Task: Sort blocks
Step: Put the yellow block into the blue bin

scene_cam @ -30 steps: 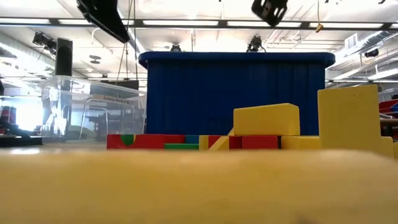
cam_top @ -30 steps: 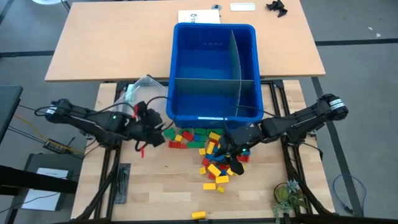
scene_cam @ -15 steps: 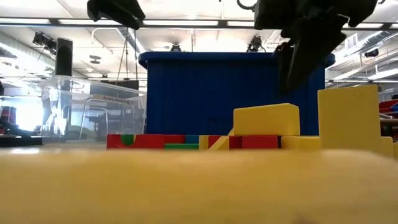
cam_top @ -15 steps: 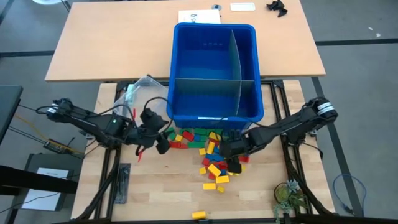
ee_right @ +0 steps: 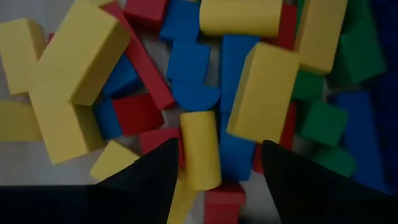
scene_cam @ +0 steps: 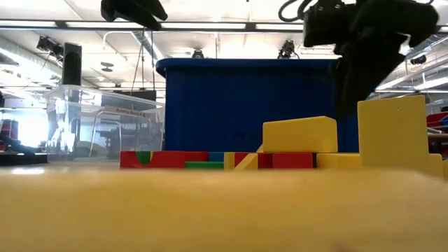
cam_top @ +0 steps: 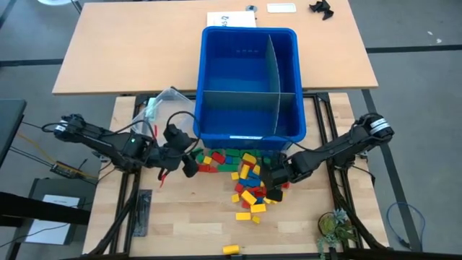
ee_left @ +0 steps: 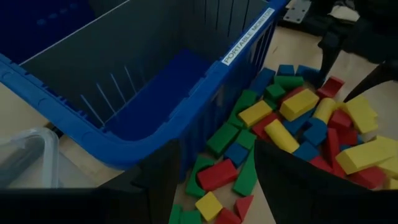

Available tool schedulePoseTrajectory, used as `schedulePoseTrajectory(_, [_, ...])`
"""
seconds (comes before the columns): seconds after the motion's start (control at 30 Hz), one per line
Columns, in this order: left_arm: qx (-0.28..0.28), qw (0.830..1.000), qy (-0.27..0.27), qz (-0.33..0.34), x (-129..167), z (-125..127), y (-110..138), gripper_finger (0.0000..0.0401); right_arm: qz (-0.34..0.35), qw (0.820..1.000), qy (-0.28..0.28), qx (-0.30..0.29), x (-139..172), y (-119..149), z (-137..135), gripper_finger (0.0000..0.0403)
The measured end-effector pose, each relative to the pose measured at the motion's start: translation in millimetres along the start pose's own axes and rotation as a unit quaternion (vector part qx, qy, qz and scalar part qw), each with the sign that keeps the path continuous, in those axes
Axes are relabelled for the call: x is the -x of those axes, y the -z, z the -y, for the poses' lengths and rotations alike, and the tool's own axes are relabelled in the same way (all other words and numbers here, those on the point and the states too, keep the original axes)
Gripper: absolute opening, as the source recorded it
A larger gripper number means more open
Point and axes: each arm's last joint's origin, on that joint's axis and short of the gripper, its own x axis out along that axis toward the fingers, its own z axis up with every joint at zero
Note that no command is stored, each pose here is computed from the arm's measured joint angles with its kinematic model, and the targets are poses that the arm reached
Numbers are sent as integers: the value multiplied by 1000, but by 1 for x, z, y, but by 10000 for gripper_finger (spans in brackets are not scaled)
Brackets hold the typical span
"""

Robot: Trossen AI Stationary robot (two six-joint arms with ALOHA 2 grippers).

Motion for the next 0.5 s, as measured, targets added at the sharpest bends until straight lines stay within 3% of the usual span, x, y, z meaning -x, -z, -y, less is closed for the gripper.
schedulePoseTrajectory(0.5, [8, 1000, 1, 2, -1, 1, 0, 214, 124, 990, -66, 1, -13, 28, 14, 228])
